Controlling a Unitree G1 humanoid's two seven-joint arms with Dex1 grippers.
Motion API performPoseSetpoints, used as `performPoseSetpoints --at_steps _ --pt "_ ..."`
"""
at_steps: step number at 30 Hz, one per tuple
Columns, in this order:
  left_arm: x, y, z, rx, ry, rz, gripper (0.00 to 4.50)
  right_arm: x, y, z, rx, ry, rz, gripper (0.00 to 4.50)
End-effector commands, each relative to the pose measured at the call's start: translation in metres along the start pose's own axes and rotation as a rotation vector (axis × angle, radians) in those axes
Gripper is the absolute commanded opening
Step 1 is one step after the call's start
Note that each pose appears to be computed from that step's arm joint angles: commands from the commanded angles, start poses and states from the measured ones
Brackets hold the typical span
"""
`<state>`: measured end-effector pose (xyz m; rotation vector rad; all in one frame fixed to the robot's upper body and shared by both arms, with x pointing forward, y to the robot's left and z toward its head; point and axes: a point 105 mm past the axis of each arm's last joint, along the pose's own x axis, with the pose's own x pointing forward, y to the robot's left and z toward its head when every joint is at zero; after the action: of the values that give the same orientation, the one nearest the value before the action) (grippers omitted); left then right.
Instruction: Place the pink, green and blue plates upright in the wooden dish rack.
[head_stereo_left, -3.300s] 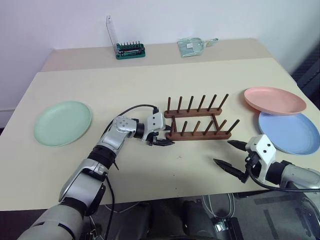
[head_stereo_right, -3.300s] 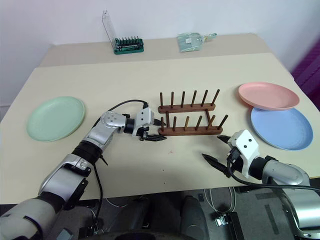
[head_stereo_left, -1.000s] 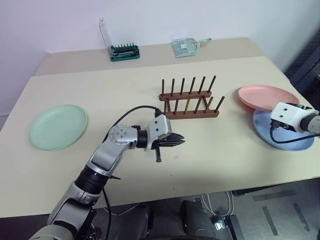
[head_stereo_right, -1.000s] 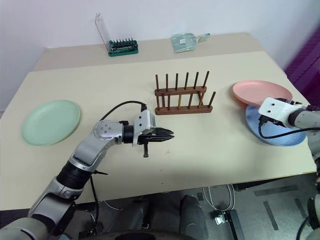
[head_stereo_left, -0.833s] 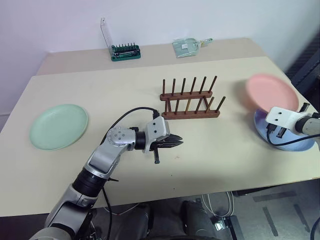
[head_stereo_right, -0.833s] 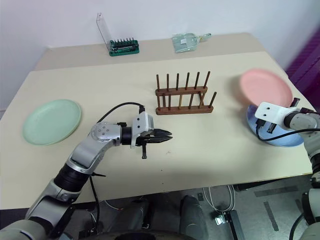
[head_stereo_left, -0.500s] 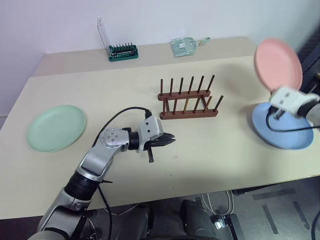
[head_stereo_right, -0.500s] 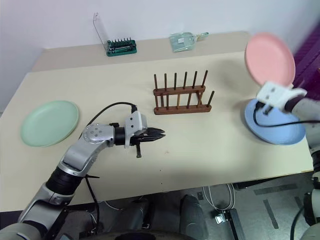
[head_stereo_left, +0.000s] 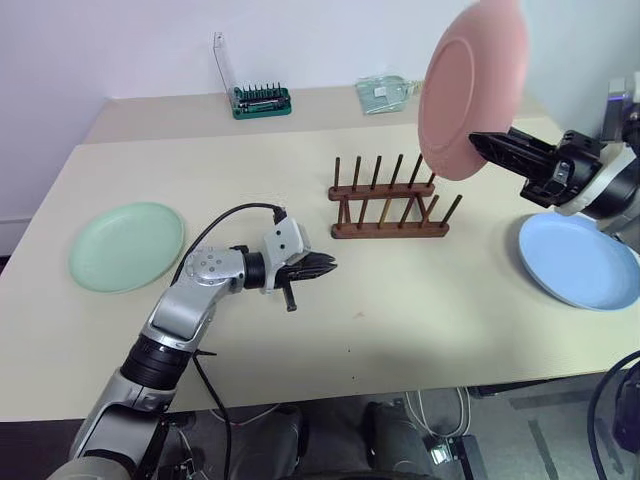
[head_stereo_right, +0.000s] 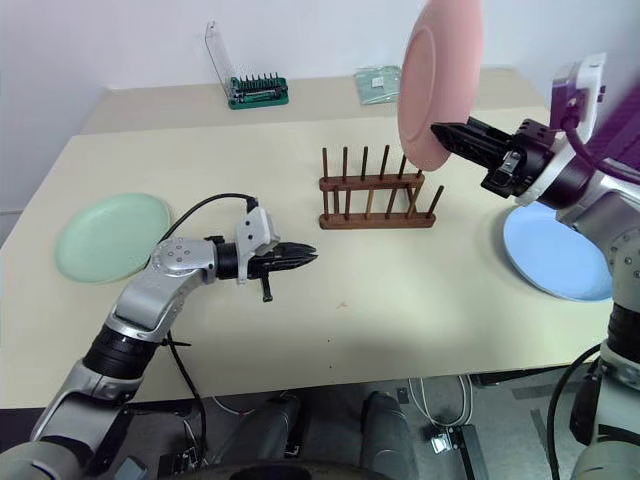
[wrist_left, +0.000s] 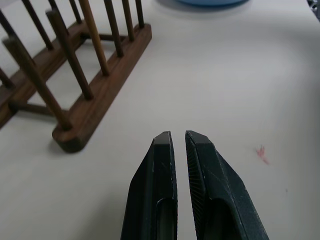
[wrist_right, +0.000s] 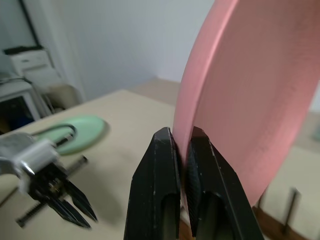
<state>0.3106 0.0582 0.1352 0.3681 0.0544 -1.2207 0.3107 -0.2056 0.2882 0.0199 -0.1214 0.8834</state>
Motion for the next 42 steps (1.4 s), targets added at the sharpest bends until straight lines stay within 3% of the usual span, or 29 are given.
performPoseSetpoints --at_steps 1,9,15,18,22,28,31,35,37,40,42 --pt "-0.003 -0.001 0.011 0.028 -0.043 0.005 0.42 -0.002 -0.005 0.009 -0.044 0.003 0.015 0.04" --pt "-0.005 -0.003 0.013 0.024 -0.047 0.008 0.42 -0.001 -0.041 -0.017 0.037 0.092 -0.027 0.04" --pt "-0.006 -0.001 0.015 0.02 -0.051 0.021 0.42 0.002 -0.05 -0.027 0.102 0.12 -0.012 0.04" --pt "-0.007 -0.003 0.014 0.02 -0.048 0.021 0.42 0.007 -0.056 -0.027 0.054 0.114 -0.054 1.01" --pt "-0.006 -0.005 0.016 0.016 -0.052 0.022 0.42 0.011 -0.071 -0.013 -0.087 0.057 -0.181 2.87" --pt "-0.009 0.008 0.025 -0.019 -0.102 0.127 0.42 -0.006 -0.081 0.015 -0.504 0.094 -0.398 2.87" --pt "-0.029 0.042 0.029 -0.083 -0.165 0.382 0.42 0.0 -0.051 0.043 -0.686 0.043 -0.373 2.87" --pt "-0.08 0.089 0.024 -0.215 -0.221 0.831 1.71 0.041 0.032 0.039 -0.705 -0.004 -0.042 2.91" --pt "-0.107 0.098 0.02 -0.238 -0.237 0.988 2.78 0.058 0.073 0.022 -0.659 0.01 0.146 2.91" --pt "-0.145 0.106 0.011 -0.22 -0.211 1.186 4.23 0.072 0.102 -0.003 -0.62 0.059 0.28 2.91" --pt "-0.197 0.114 -0.01 -0.233 -0.111 1.465 4.23 0.085 0.119 -0.03 -0.6 0.095 0.353 2.91"
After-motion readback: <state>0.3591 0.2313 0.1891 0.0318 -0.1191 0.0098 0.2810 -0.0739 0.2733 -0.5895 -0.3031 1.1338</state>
